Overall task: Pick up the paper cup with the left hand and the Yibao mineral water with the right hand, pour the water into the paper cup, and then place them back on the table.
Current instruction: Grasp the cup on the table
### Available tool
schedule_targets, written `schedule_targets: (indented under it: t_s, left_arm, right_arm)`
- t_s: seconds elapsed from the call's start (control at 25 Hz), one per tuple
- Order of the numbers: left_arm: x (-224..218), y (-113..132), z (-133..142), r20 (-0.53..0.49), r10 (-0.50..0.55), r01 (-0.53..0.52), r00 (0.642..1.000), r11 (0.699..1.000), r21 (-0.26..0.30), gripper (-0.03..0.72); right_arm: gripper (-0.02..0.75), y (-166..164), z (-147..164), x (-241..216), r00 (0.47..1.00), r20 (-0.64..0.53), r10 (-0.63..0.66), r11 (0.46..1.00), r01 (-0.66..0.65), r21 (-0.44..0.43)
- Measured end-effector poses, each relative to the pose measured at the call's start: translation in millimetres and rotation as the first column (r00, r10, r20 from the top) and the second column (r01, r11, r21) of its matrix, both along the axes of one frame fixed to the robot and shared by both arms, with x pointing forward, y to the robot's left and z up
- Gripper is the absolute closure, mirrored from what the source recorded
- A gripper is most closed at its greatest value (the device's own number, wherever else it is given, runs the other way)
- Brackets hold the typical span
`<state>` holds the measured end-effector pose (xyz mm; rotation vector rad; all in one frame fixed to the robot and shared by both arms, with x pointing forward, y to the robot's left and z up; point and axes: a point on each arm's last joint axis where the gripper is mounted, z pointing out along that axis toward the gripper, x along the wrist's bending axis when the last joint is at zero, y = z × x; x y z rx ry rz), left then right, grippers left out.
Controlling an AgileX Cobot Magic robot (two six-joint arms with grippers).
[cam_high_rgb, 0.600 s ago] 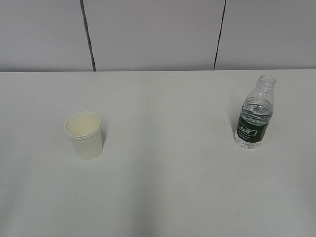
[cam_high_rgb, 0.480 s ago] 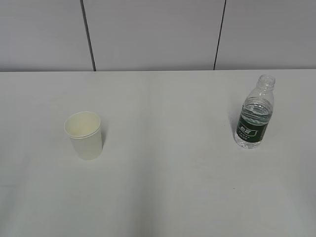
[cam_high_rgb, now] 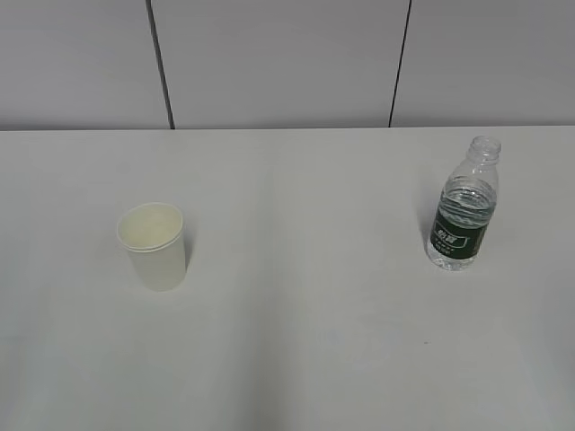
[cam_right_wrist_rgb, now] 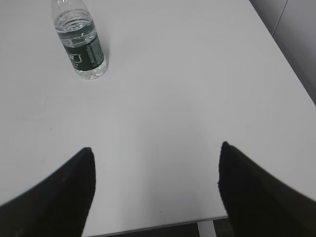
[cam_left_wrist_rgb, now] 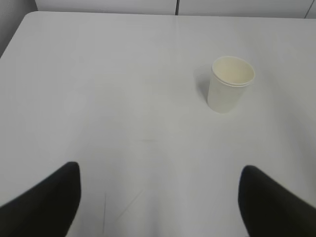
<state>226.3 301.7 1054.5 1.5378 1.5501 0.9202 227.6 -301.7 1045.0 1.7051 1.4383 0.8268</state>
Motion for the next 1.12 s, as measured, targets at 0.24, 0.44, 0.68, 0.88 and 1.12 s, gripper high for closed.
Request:
schedule_targets:
  t_s: [0.24, 0.44, 0.68, 0.88, 1.12]
  left_arm:
    - [1.0, -1.2, 2.5, 0.000, -0.008, 0.008, 1.000, 1.000, -0.012, 0.120]
    - [21.7, -2.2, 29.0, 0.042, -0.012, 0.012, 0.999, 1.000, -0.021, 0.120]
    - [72.6, -5.0, 53.9, 0.146, -0.050, 0.051, 0.988, 0.999, -0.001, 0.120]
    - [105.0, -16.6, 55.1, 0.145, -0.155, 0.157, 0.977, 0.988, -0.004, 0.120]
    - [123.2, -40.9, 58.8, 0.207, -0.330, 0.335, 0.921, 0.942, 0.015, 0.120]
  right_arm:
    - [0.165, 0.0, 0.0, 0.0, 1.000, 0.000, 0.000, 1.000, 0.000, 0.000]
    - [0.165, 0.0, 0.0, 0.0, 1.000, 0.000, 0.000, 1.000, 0.000, 0.000]
    - [0.165, 0.0, 0.0, 0.0, 1.000, 0.000, 0.000, 1.000, 0.000, 0.000]
    - [0.165, 0.0, 0.0, 0.0, 1.000, 0.000, 0.000, 1.000, 0.000, 0.000]
    - [0.165, 0.0, 0.0, 0.0, 1.000, 0.000, 0.000, 1.000, 0.000, 0.000]
